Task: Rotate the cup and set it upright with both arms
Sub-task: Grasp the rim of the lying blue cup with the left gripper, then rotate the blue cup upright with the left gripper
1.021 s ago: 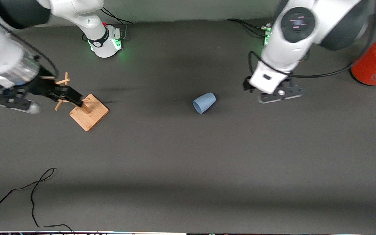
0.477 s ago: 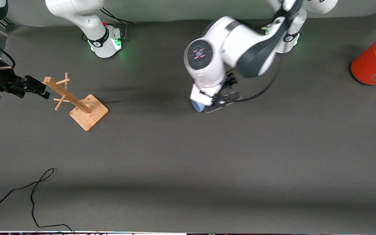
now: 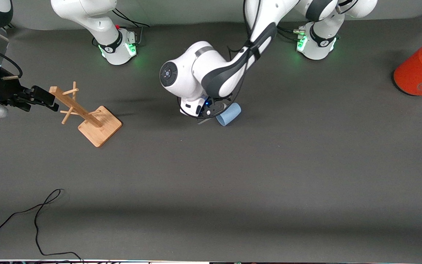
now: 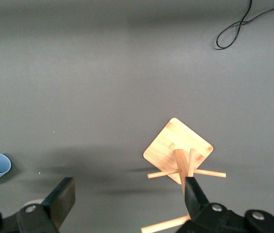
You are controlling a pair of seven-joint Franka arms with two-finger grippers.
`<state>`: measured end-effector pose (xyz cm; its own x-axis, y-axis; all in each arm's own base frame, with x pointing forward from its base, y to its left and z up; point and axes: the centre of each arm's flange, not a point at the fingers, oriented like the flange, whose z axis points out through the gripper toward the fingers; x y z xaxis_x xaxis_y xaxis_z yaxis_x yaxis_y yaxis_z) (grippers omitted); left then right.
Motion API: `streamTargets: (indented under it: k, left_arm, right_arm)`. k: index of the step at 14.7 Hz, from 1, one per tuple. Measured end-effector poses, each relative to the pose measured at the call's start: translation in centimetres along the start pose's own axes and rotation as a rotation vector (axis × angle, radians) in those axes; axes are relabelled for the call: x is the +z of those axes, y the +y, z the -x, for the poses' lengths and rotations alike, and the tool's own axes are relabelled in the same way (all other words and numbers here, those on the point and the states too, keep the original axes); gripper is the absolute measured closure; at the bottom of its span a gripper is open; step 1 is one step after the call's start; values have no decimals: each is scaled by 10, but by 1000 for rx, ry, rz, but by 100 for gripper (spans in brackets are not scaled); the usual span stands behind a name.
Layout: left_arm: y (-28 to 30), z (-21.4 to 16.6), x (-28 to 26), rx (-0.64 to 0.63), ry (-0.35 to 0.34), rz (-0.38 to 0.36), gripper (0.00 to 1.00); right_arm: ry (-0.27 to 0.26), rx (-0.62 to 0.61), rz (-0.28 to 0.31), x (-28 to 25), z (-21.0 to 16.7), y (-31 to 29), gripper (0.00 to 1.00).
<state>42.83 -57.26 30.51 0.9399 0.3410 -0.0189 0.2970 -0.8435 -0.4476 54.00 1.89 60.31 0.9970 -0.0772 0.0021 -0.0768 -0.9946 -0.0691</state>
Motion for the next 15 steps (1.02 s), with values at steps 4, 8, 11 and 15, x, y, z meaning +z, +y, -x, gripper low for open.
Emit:
streamTargets:
  k: [4,8,11,15]
  left_arm:
    - [25,2,54,8,26,-78,0]
    - [35,0,88,11,33,-133,0]
    - [39,1,112,2,25,-174,0]
    - [36,4,121,-10,19,-208,9]
  right_arm:
    - [9,-5,0,13,-3,-2,0]
    - [14,-14,0,16,-3,-6,0]
    - [15,-16,20,16,-4,-4,0]
    - [14,-17,26,17,-5,-4,0]
